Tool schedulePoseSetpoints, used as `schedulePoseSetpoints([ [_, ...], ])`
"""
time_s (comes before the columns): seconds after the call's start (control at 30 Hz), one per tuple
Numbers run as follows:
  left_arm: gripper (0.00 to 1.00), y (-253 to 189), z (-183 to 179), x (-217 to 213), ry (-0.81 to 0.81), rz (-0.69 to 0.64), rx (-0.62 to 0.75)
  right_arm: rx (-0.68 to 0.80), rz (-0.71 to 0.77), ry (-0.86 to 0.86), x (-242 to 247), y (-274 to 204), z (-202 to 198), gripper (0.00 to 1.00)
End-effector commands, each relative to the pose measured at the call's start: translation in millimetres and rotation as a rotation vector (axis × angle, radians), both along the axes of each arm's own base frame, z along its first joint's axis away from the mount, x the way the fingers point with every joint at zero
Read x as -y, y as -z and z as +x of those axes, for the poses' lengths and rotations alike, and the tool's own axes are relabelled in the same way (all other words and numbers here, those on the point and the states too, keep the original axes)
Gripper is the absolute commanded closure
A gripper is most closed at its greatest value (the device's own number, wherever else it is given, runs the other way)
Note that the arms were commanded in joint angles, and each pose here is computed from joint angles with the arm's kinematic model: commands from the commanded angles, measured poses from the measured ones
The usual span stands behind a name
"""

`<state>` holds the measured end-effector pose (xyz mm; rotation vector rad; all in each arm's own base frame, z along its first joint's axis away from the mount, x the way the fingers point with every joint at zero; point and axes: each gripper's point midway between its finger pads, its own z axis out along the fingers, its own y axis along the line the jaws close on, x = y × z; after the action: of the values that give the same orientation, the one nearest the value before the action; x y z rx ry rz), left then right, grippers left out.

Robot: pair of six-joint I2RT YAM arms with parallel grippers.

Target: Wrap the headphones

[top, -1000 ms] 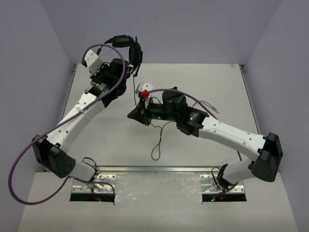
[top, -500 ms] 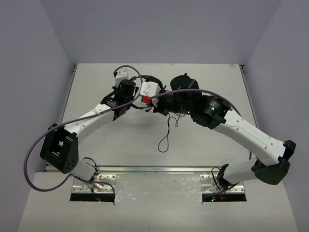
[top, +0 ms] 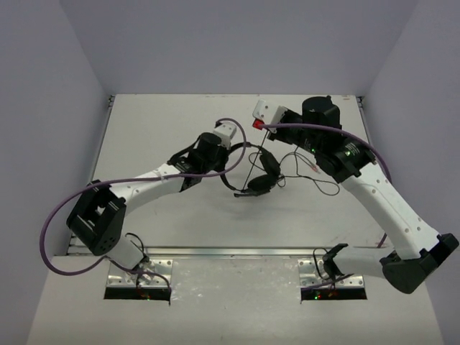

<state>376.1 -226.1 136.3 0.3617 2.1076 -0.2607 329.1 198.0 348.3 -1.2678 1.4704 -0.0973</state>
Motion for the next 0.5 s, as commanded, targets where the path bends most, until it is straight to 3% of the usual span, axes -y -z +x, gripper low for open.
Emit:
schedulePoseSetpoints([
  [0.0, 1.00, -24.8, -35.2, 52.2, 0.259, 0.001, 0.083, 0.209, 0.075, 0.097, 14.3, -41.8, 40.0, 0.99],
  [0.1, 1.00, -26.9, -64.5, 67.3, 0.337, 0.026, 0.075, 0.234, 0.106, 0.141, 26.5, -38.0, 60.8, 0.99],
  [0.33, 1.00, -61.7, -79.7, 64.0, 0.258, 0.046, 0.167, 0.148, 0.205, 0.187, 49.7, -19.2, 89.4, 0.99],
  [0.47, 0.99, -72.1, -94.9, 69.3, 0.252, 0.054, 0.121, 0.107, 0.298, 0.185, 60.6, -16.7, 99.3, 0.99],
])
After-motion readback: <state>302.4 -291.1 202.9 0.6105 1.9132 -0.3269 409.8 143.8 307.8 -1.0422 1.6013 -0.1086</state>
